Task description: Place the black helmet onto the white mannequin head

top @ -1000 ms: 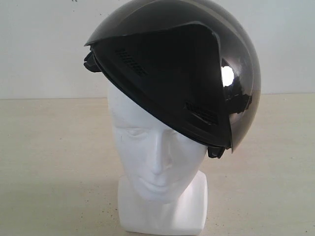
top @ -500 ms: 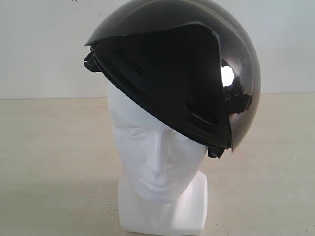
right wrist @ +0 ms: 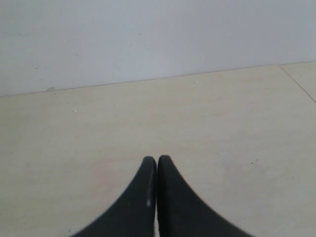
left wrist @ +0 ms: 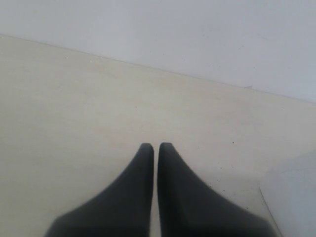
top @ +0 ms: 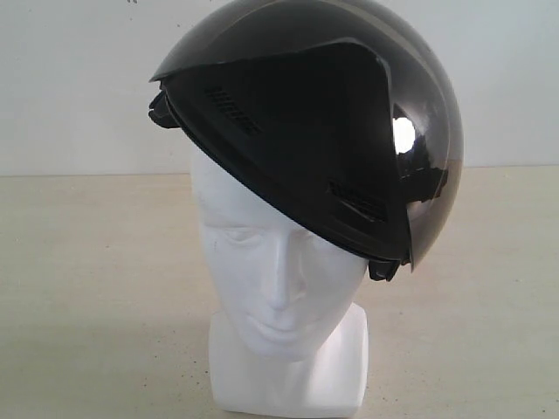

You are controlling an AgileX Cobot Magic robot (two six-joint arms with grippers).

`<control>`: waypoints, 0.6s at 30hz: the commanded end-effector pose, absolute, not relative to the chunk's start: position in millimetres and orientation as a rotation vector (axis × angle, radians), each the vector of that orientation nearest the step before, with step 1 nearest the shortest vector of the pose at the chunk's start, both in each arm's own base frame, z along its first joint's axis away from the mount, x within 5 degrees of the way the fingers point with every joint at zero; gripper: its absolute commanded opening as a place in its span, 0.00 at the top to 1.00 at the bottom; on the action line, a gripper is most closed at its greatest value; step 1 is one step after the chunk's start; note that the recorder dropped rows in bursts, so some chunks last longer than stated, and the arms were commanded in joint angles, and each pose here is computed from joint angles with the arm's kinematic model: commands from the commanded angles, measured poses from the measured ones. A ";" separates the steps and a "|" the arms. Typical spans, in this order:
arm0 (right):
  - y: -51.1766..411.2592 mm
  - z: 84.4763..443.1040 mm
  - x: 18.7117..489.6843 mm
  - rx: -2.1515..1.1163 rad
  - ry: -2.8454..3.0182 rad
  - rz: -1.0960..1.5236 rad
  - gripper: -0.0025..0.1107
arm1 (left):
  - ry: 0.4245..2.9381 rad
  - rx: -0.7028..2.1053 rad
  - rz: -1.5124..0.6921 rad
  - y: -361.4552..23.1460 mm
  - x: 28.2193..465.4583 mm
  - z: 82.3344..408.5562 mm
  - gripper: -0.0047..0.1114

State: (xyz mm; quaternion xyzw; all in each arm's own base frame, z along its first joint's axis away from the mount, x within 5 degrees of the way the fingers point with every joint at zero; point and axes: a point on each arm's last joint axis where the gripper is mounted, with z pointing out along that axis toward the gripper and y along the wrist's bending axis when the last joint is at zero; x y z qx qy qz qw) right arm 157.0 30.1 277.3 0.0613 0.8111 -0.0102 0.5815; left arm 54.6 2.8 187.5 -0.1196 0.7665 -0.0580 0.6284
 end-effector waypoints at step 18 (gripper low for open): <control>50.1 265.3 157.4 -0.002 1.925 0.179 0.98 | 1.756 -0.272 -0.144 2.2 54.5 186.8 0.92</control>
